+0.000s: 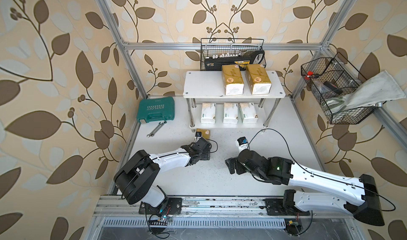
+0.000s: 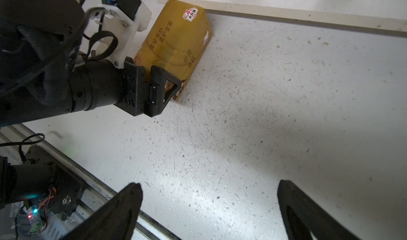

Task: Place the tissue boxes on the shelf by color
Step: Pick up the box of tissues from the center of the board, then place a box of tissues on the shelf, then reset both arms

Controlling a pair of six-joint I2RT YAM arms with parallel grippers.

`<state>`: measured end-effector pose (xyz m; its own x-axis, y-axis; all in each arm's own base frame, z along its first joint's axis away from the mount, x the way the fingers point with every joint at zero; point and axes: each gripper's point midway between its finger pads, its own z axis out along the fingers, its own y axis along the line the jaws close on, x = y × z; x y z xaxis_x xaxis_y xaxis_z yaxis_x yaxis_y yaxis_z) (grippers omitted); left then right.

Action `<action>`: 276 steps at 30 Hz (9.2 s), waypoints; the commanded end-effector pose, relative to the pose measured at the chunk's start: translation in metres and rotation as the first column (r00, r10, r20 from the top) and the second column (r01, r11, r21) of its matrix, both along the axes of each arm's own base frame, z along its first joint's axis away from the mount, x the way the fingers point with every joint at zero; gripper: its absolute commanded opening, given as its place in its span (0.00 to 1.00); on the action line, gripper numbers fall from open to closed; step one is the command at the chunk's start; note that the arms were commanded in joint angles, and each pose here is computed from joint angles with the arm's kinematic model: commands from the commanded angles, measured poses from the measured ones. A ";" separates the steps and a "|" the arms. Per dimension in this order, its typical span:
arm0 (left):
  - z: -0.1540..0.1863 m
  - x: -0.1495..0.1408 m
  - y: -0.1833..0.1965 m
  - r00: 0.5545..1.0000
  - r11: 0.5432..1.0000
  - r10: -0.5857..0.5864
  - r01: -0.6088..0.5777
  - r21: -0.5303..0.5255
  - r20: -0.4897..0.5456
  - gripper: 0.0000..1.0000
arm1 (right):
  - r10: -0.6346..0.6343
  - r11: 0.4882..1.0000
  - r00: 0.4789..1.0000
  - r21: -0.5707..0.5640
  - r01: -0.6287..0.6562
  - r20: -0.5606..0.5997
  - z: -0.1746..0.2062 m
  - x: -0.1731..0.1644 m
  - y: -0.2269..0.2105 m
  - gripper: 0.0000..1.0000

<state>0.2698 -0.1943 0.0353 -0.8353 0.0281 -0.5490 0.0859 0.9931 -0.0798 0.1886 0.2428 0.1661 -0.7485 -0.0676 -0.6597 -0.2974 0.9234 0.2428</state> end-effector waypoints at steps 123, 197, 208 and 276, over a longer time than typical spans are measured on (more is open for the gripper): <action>0.365 0.161 -0.028 0.922 0.979 0.131 -0.061 -0.196 0.365 0.99 | -0.089 0.971 0.971 0.235 0.035 0.223 0.152 0.052 0.005 0.99; 0.244 0.066 0.126 0.818 0.925 0.069 -0.267 0.271 0.572 0.99 | -0.703 0.606 0.551 -0.027 0.795 0.450 0.117 0.140 -0.307 0.99; 0.223 0.074 0.208 0.615 0.920 0.245 -0.392 0.021 0.749 0.99 | -0.664 0.566 0.544 -0.130 0.814 0.513 0.059 0.159 -0.320 0.99; 0.040 0.115 0.221 0.856 0.983 0.181 -0.162 -0.081 0.485 0.99 | -0.435 0.831 0.728 -0.075 0.551 0.530 -0.071 0.196 -0.270 0.99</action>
